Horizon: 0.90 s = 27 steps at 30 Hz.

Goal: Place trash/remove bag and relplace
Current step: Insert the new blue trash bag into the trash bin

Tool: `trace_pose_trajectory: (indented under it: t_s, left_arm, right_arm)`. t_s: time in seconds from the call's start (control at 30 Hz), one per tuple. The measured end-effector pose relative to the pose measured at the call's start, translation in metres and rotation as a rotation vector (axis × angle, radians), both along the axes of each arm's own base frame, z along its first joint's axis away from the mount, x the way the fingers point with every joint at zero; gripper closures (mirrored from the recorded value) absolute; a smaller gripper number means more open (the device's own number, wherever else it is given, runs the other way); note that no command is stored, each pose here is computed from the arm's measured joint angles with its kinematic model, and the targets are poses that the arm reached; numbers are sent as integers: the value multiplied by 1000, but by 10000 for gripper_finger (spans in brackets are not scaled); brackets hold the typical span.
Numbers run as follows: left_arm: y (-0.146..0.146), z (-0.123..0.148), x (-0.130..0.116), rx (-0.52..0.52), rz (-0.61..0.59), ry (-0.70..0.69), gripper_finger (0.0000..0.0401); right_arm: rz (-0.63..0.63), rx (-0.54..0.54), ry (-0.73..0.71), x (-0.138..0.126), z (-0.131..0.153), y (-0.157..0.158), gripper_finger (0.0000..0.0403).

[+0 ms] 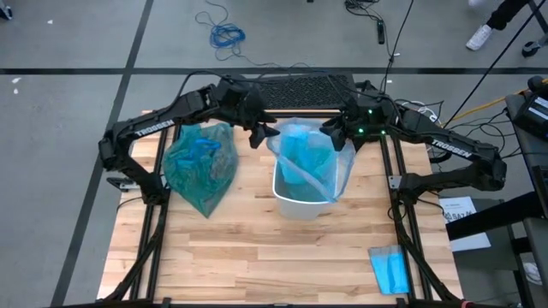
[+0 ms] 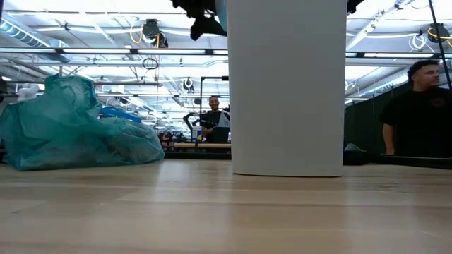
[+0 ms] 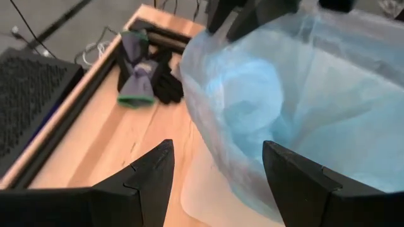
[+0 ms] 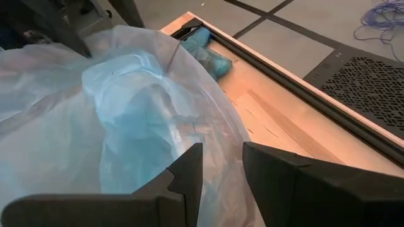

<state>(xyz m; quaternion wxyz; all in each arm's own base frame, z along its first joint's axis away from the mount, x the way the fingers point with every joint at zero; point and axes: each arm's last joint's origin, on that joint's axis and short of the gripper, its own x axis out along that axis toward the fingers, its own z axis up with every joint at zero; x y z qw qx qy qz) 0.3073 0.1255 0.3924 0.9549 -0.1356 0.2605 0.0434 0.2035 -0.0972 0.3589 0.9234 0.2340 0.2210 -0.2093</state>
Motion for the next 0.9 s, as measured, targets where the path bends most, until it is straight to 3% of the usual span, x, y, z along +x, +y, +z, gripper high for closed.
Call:
trace_pose_trajectory:
  t_s: [0.37, 0.57, 0.9]
  left_arm:
    - [6, -29, 22, -109, -87, 70, 166]
    - [3, -35, 21, -150, -112, 118, 166]
    - [-1, -13, 12, -121, -113, 8, 166]
  right_arm:
    - [8, 2, 8, 2, -2, -1, 298]
    - [30, 16, 12, 3, -3, -1, 298]
    - [64, -50, -130, 7, 11, -1, 298]
